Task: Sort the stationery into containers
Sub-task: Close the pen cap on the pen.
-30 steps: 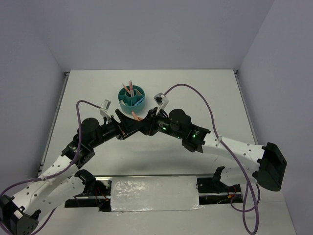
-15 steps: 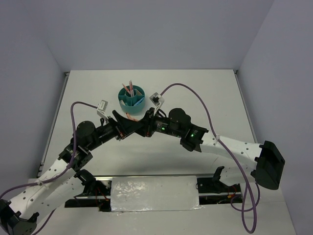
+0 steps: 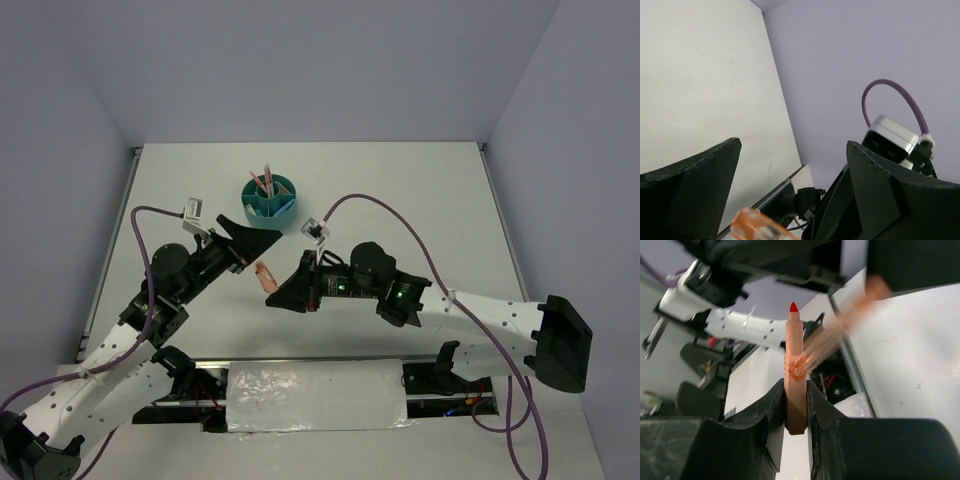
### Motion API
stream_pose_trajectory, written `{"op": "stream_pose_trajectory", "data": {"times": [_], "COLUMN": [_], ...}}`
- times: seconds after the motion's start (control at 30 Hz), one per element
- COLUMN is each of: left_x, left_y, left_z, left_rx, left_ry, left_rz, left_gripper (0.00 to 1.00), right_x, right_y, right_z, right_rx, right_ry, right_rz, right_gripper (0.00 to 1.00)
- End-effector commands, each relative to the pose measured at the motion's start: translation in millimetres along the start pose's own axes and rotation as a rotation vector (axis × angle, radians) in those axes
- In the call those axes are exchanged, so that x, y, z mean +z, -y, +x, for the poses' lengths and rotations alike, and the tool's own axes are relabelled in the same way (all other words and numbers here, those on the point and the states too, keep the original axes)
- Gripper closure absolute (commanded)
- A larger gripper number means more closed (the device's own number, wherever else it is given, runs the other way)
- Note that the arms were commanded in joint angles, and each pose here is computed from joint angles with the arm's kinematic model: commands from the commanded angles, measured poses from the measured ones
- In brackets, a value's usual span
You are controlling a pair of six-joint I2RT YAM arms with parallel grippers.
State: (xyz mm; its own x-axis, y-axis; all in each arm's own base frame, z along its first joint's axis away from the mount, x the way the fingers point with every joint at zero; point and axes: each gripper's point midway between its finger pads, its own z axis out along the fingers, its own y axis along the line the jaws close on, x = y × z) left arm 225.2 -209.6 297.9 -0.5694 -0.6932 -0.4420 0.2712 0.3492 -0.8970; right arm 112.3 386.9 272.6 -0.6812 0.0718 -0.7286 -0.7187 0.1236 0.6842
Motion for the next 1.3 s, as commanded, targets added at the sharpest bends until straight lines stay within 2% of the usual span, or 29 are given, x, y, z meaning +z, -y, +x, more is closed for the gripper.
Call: {"op": "stream_pose_trajectory", "data": {"times": [0.0, 0.17, 0.3, 0.47, 0.6, 0.67, 0.7, 0.83, 0.93, 1.1, 1.27], "left_x": [1.4, 1.2, -2.2, -4.3, -5.8, -9.3, -9.9, -16.3, -22.2, -27.5, -30.3], "left_y": [24.2, 29.9, 33.8, 28.7, 22.0, 29.3, 25.4, 35.3, 46.9, 68.0, 92.8], "left_z": [-20.8, -17.9, -16.7, -6.1, 12.5, 20.7, 25.6, 25.8, 20.5, 11.2, 20.1], "left_rx": [-0.028, -0.035, -0.032, -0.058, -0.189, -0.254, -0.326, -0.426, -0.556, -0.623, -0.678], "left_ry": [0.088, 0.069, 0.062, 0.011, -0.081, -0.13, -0.149, -0.173, -0.176, -0.172, -0.232], "left_rz": [0.086, 0.118, 0.138, 0.125, 0.105, 0.157, 0.151, 0.173, 0.227, 0.311, 0.372], "left_gripper": [0.01, 0.01, 0.07, 0.02, 0.01, 0.01, 0.01, 0.01, 0.01, 0.01, 0.01], "right_x": [-8.7, -10.1, -8.8, -10.2, -17.3, -22.1, -23.1, -25.7, -26.3, -23.1, -19.1], "right_y": [-37.1, -33.3, -29.1, -25.7, -23.2, -26.8, -28.8, -47.3, -59.4, -74.9, -87.4], "right_z": [-7.6, -10.0, -14.6, -23.8, -39.7, -50.3, -54.4, -69.2, -72.0, -64.0, -66.8], "right_rx": [-0.075, -0.102, -0.12, -0.174, -0.302, -0.363, -0.411, -0.524, -0.596, -0.66, -0.688], "right_ry": [-0.018, -0.016, -0.006, 0.016, 0.084, 0.135, 0.149, 0.182, 0.186, 0.164, 0.178], "right_rz": [-0.135, -0.103, -0.073, -0.032, 0.002, 0.002, -0.004, -0.058, -0.114, -0.228, -0.301], "right_gripper": [1.0, 1.0, 1.0, 1.0, 1.0, 1.0, 1.0, 1.0, 1.0, 1.0, 1.0]}}
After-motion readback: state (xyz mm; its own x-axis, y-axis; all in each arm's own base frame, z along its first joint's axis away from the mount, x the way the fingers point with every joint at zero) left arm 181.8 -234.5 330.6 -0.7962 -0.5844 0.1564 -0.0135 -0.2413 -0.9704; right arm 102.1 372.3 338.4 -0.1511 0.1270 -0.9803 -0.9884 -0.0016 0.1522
